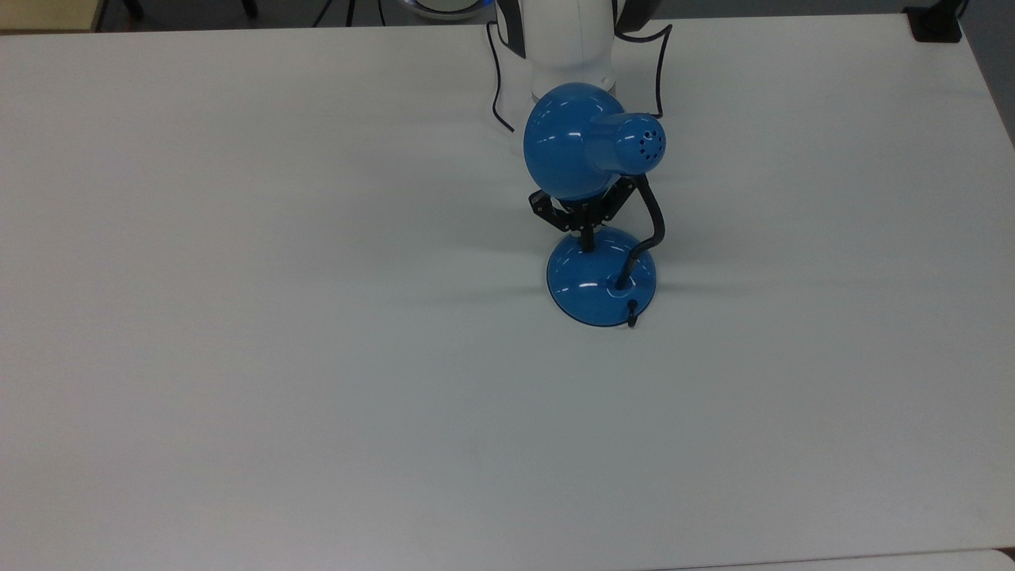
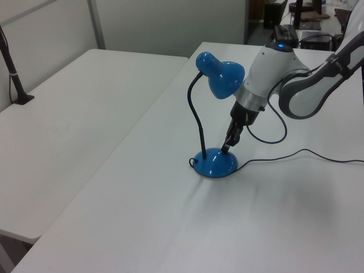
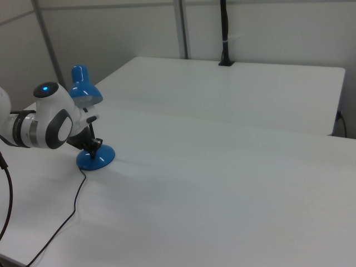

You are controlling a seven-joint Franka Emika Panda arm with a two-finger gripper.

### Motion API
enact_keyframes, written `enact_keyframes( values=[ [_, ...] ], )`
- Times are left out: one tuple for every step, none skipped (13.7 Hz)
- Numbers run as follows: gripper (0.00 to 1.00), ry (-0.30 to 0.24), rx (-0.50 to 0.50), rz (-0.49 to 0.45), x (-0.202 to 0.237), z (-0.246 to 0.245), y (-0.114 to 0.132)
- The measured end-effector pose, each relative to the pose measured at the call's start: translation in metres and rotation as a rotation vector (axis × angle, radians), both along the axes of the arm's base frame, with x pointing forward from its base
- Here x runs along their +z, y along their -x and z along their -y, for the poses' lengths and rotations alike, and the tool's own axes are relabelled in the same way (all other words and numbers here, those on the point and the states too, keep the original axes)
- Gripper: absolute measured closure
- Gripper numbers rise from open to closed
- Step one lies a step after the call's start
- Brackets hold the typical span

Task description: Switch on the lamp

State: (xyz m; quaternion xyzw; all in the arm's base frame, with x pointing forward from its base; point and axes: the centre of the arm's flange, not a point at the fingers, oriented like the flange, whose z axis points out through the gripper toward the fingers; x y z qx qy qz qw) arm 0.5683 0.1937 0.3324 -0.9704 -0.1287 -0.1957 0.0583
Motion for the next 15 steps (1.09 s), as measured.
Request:
enact_keyframes(
  values=[
    [0.99, 0.0, 0.0, 0.0, -0.0001, -0.0002, 0.0],
    [0.99, 0.0, 0.001, 0.0, -0.0003, -0.0006, -0.0002],
    [0.99, -0.001, 0.002, 0.001, -0.0012, -0.0012, -0.0003],
    [0.99, -0.002, 0.003, 0.004, -0.0022, -0.0021, -0.0005],
    [0.99, -0.004, 0.003, 0.009, -0.0025, -0.0026, -0.0007],
    [0.99, -0.005, 0.004, 0.012, -0.0026, -0.0031, -0.0008],
    [0.99, -0.005, 0.004, 0.012, -0.0027, -0.0033, -0.0008],
    [0.99, -0.005, 0.004, 0.012, -0.0027, -0.0034, -0.0008],
    [0.99, -0.005, 0.004, 0.013, -0.0026, -0.0034, -0.0008],
    [0.99, -0.005, 0.004, 0.013, -0.0024, -0.0035, -0.0008],
    [0.99, -0.005, 0.004, 0.013, -0.0024, -0.0035, -0.0008],
    [0.99, -0.005, 0.004, 0.012, -0.0021, -0.0035, -0.0007],
    [0.99, 0.0, 0.005, -0.002, -0.0012, -0.0036, -0.0001],
    [0.97, 0.009, 0.007, -0.031, 0.0001, -0.0034, 0.0011],
    [0.86, 0.022, 0.009, -0.069, 0.0027, -0.003, 0.0034]
  ],
)
